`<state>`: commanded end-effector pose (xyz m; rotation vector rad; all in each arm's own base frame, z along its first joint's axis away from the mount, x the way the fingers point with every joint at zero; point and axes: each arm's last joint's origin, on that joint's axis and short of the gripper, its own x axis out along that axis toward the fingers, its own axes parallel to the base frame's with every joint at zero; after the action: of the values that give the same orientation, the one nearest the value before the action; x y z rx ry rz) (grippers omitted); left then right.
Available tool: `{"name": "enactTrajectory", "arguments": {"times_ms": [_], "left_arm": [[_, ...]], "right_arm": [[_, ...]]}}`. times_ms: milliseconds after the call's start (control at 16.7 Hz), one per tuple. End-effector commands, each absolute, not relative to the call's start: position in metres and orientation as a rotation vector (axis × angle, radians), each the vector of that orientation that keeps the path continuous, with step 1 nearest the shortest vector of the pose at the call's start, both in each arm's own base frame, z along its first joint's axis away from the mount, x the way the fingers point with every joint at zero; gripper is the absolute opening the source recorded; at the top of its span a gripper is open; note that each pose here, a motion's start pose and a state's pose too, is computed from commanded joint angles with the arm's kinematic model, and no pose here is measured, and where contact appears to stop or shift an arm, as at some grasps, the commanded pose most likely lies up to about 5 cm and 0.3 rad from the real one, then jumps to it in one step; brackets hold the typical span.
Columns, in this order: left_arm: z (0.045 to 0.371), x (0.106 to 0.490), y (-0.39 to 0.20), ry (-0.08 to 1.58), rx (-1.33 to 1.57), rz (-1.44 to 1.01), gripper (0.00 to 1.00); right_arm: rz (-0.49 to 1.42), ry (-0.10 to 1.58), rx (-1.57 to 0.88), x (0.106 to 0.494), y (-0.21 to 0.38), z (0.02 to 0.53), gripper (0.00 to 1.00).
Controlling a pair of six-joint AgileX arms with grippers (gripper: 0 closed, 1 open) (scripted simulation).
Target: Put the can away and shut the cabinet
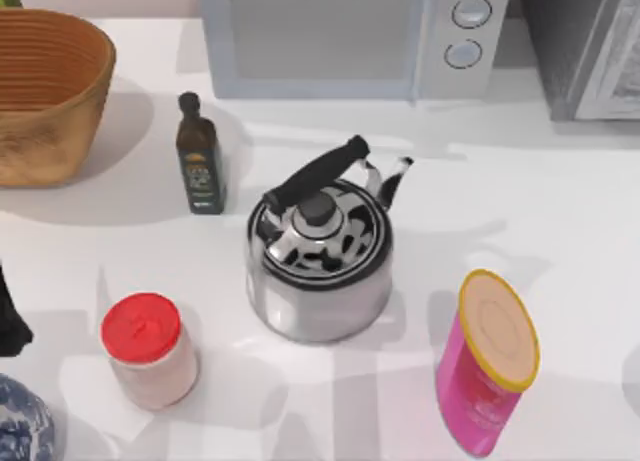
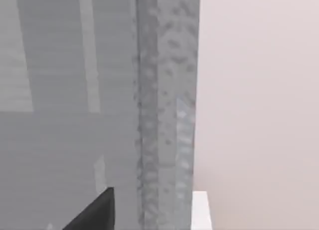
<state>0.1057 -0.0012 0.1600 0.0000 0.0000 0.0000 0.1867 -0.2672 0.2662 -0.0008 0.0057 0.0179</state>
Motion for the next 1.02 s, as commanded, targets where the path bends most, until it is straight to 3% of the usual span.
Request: {"name": "enactTrajectory", "arguments": {"times_ms": [300,600,1020], "left_arm": [[0.16,0.106,-0.001,0.0,0.0,0.0,1.0],[0.16,0.106,-0.001,0.0,0.0,0.0,1.0],[0.16,0.106,-0.001,0.0,0.0,0.0,1.0]], "right_arm": [[0.01,0.027,0.037,0.188,-0.271,0.377,1.0],[0.006,0.022,0.028,0.168,-0.229,0.473,1.0],[0.005,0.006,0.001,0.154,-0.2,0.509,1.0]]}}
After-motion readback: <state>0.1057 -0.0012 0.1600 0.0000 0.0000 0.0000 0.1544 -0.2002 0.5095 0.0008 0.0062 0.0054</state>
